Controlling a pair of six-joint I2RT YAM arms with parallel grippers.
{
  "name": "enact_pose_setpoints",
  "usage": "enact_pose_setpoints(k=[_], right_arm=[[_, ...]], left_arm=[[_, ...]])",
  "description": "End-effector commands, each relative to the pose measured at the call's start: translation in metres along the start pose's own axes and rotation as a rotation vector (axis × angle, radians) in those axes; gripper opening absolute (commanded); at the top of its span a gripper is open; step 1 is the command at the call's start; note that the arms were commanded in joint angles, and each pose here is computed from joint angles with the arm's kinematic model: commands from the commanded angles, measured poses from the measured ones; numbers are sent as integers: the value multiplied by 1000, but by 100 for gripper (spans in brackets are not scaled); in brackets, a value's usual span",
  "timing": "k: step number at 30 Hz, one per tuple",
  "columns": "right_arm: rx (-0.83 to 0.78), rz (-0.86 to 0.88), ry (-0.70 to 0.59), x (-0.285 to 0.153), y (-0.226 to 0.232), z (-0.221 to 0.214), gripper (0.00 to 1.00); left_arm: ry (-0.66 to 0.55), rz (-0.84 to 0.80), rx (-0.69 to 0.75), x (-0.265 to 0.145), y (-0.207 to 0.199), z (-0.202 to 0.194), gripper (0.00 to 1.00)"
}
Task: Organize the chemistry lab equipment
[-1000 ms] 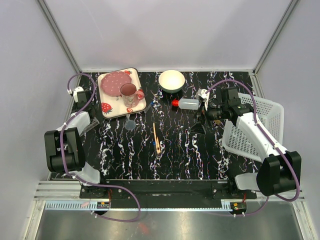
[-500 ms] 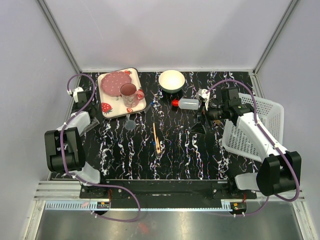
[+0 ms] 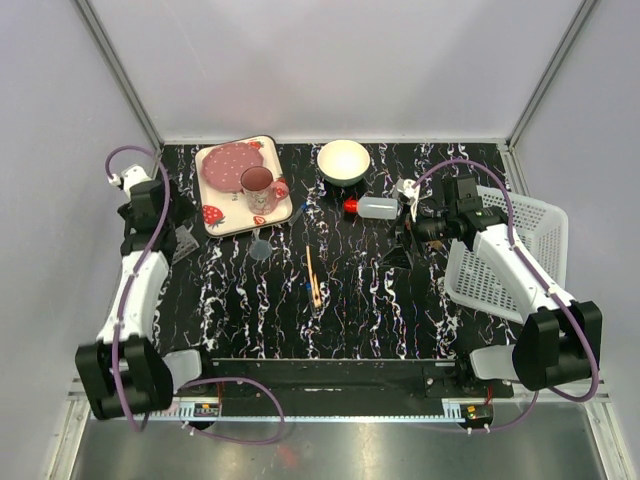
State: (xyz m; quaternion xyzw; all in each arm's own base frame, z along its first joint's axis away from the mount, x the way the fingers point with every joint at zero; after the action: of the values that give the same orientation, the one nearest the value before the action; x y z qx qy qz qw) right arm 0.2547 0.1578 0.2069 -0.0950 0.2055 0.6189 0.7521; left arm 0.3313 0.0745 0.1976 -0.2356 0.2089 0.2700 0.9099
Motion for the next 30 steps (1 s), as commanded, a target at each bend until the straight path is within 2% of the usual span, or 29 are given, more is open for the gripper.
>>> enact_pose_setpoints(k=[1,2,8,10,13,14,21,27,30], right_arm=[[5,53,-33,2,4,4,100],[7,53,-36,2,3,5,99],[80,44,-7,3,2,0,100],[102,36,23,3,3,-5,100],[143,-9,103,2,-2,-17,100],[143,-19,113,1,-6,-15,100],[221,4,118,6,-11,-12,100],[243,31,124,11,-6,-26,100],[240,31,131,11,-6,-31,100]], left_arm=[[29,-137,-32,-38,-6,-4,94],[21,-180,-42,-49,-9,-2,95],[235,-466,-86,-87,-28,-50,96],[341,-558,-107,-98,-33,-73,95],[430,-634,-65,-114,-45,-99,94],[471,-683,-11,-124,-57,-112,93],[503,-677,308,-133,-107,-146,90],[617,-517,537,-82,-152,-176,87],[644,-498,588,-60,-172,-187,84]])
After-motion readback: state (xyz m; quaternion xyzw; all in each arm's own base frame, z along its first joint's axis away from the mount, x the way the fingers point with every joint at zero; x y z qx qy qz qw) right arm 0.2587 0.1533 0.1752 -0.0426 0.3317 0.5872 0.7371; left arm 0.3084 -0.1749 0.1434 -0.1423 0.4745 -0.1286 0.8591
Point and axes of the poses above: each gripper's point midway between its finger pads, its own x axis out along the fingers, its own y axis along the line the jaws close on, z = x × y, the point moved 4 cm from there along -x, back along the fingers, and after that the axes turned 9 degrees about -x, right-handed, at the moved point
